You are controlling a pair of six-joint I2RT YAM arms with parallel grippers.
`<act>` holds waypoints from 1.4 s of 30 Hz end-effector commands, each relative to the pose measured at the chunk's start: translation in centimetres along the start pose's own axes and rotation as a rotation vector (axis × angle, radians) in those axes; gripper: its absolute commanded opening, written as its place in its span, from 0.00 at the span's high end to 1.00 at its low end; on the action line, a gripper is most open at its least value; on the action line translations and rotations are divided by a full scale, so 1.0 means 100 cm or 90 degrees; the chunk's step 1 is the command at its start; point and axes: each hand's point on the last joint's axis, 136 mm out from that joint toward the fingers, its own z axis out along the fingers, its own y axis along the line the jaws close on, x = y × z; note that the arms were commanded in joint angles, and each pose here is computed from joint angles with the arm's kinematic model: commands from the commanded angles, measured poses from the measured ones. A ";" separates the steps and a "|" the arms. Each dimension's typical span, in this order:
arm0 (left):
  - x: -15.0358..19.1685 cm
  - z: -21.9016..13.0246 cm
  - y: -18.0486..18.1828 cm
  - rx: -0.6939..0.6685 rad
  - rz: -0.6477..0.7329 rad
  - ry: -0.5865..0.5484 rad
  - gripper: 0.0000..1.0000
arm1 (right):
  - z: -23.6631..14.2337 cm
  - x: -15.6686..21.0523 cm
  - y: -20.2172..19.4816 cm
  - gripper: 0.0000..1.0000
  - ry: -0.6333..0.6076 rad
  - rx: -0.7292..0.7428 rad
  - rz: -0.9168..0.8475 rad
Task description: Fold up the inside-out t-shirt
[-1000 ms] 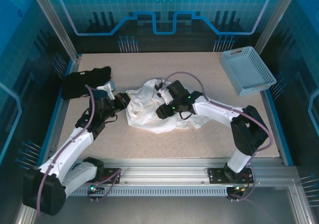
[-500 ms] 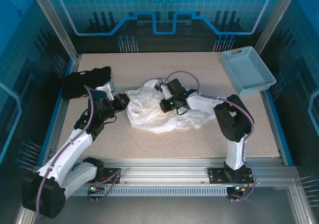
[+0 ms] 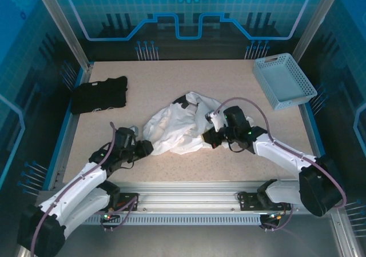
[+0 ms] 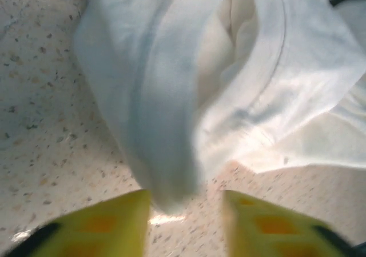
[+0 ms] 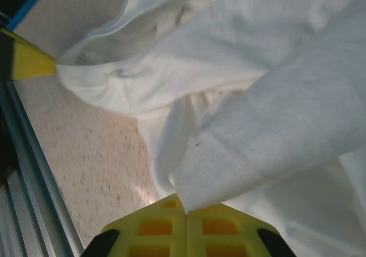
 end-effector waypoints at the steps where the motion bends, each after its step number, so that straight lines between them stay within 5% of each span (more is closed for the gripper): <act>1: -0.025 -0.013 -0.018 -0.015 0.099 -0.074 0.37 | -0.011 -0.008 0.006 1.00 -0.031 -0.028 -0.025; 8: -0.026 0.023 -0.096 0.027 0.376 -0.040 0.20 | -0.010 -0.006 -0.006 1.00 -0.030 0.007 -0.001; 17: -0.032 0.097 -0.130 -0.023 0.447 0.078 0.14 | -0.015 0.001 -0.012 1.00 -0.036 0.022 0.022; 23: -0.032 0.128 -0.132 -0.064 0.485 0.143 0.31 | -0.018 0.004 -0.015 1.00 -0.044 0.036 0.022; 28: -0.035 0.134 -0.131 -0.082 0.502 0.149 0.60 | -0.027 0.000 -0.029 1.00 -0.048 0.096 0.024; 33: -0.051 0.105 -0.169 0.015 0.480 0.099 1.00 | -0.051 -0.026 -0.026 1.00 -0.086 0.122 0.003; 42: -0.114 -0.063 -0.245 0.452 0.277 -0.113 1.00 | -0.091 -0.058 -0.010 1.00 -0.174 0.159 -0.101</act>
